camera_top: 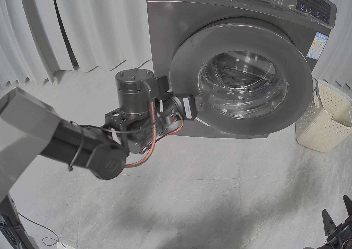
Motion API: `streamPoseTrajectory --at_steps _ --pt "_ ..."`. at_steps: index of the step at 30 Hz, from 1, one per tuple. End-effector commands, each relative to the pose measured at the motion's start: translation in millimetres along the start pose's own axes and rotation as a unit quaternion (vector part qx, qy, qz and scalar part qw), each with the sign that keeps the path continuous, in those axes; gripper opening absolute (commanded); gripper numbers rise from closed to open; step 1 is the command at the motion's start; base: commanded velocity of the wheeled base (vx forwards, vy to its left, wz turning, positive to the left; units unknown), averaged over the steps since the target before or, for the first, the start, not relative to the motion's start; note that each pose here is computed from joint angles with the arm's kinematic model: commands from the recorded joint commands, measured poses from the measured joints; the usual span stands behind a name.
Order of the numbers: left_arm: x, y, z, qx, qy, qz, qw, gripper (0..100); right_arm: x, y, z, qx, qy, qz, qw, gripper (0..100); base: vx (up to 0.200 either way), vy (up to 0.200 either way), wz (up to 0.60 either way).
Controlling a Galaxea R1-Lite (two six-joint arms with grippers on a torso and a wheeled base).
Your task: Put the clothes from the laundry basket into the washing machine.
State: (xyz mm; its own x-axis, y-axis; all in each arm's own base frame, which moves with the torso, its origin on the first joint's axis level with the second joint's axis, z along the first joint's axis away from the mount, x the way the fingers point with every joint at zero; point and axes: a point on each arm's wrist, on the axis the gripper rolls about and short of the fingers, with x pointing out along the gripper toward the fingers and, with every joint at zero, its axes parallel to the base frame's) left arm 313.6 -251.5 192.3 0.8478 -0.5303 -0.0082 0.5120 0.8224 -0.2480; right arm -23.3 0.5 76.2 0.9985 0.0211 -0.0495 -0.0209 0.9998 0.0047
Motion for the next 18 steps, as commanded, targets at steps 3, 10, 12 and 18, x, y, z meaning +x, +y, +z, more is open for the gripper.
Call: streamPoseTrajectory --at_steps 3,10,12,18 --pt "-191.6 0.0 12.8 0.015 0.029 -0.045 0.9985 100 -1.1 0.0 -0.4 -0.002 -0.007 0.0 1.0 100 0.0 0.0 0.0" --pt "-290.0 46.5 -15.5 0.094 0.025 0.019 0.995 100 -1.1 0.0 -0.4 -0.002 -0.007 0.0 1.0 100 0.0 0.0 0.0" --pt "-303.3 53.2 -23.6 0.105 0.027 0.038 0.9934 100 -1.1 0.0 -0.4 -0.002 -0.007 -0.001 1.0 100 0.0 0.0 0.0" --pt "-351.0 69.1 -38.1 0.117 -0.025 0.133 0.984 100 -1.1 0.0 -0.4 -0.002 -0.007 0.0 1.0 100 0.0 0.0 0.0"
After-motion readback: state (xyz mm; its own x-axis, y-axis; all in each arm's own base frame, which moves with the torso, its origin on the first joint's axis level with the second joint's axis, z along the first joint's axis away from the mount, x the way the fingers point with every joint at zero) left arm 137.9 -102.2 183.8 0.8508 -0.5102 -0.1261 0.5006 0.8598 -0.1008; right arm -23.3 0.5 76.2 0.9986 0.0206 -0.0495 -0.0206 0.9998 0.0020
